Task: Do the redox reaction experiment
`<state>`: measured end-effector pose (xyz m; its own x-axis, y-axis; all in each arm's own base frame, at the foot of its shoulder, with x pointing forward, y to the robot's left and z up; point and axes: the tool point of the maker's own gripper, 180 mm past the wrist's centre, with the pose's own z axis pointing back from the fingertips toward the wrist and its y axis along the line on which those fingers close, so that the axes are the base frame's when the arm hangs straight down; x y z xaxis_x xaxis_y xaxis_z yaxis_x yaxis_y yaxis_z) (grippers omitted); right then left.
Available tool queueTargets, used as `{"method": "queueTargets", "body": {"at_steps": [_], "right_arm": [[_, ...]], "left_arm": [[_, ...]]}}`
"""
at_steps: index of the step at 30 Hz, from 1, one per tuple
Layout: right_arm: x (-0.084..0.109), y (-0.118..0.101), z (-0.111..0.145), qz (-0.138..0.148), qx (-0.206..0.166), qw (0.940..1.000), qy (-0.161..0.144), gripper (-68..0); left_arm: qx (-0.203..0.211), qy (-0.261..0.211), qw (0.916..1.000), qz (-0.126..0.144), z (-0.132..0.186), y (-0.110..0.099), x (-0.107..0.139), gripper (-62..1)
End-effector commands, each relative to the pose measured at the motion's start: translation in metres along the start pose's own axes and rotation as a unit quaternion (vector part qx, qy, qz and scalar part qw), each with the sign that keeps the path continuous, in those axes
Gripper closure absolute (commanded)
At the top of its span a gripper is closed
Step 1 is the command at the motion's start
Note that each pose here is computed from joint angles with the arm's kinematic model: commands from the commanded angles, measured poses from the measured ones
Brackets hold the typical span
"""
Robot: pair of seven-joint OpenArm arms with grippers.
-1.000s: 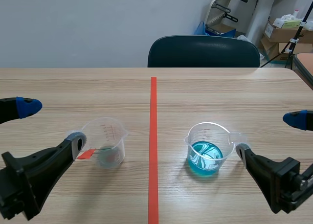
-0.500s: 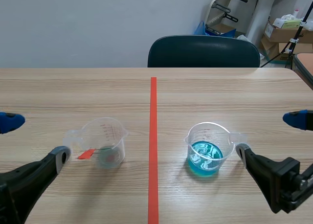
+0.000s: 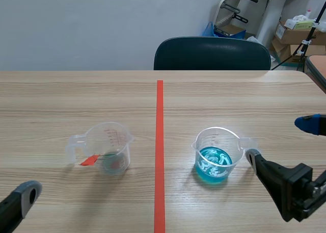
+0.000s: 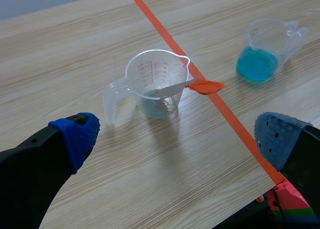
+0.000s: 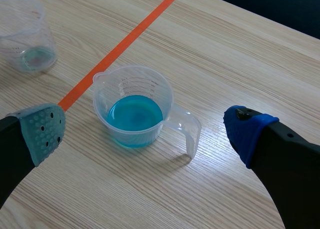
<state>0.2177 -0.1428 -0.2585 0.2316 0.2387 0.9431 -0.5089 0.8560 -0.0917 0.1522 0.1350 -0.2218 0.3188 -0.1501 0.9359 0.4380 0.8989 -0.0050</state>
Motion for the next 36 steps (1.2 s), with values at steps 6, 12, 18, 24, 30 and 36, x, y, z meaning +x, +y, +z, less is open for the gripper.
{"method": "queueTargets", "body": {"at_steps": [6, 12, 18, 24, 30, 36], "right_arm": [[0.013, 0.0, -0.001, 0.01, 0.008, 0.9997, -0.022, -67.1], [0.02, 0.004, -0.006, 0.026, 0.035, 0.9987, -0.028, -67.1], [0.037, 0.023, -0.024, 0.075, 0.085, 0.9923, -0.05, -66.3], [0.05, 0.056, -0.047, 0.151, 0.144, 0.9756, -0.069, -66.3], [0.047, 0.093, -0.069, 0.196, 0.206, 0.9554, -0.079, -66.3], [0.043, 0.142, -0.081, 0.214, 0.29, 0.925, -0.12, -66.3]], "left_arm": [[0.041, -0.013, 0.999, 0.007, 0.006, 0.009, 0.012, -62.3], [0.082, -0.012, 0.9965, 0.008, 0.01, 0.023, 0.011, -62.3], [0.082, -0.011, 0.9965, 0.008, 0.01, 0.023, 0.01, -62.3], [0.082, -0.012, 0.9965, 0.008, 0.01, 0.023, 0.011, -62.3], [0.081, -0.012, 0.9966, 0.008, 0.01, 0.022, 0.011, -62.3], [0.081, -0.012, 0.9966, 0.008, 0.01, 0.022, 0.011, -62.3]]}}
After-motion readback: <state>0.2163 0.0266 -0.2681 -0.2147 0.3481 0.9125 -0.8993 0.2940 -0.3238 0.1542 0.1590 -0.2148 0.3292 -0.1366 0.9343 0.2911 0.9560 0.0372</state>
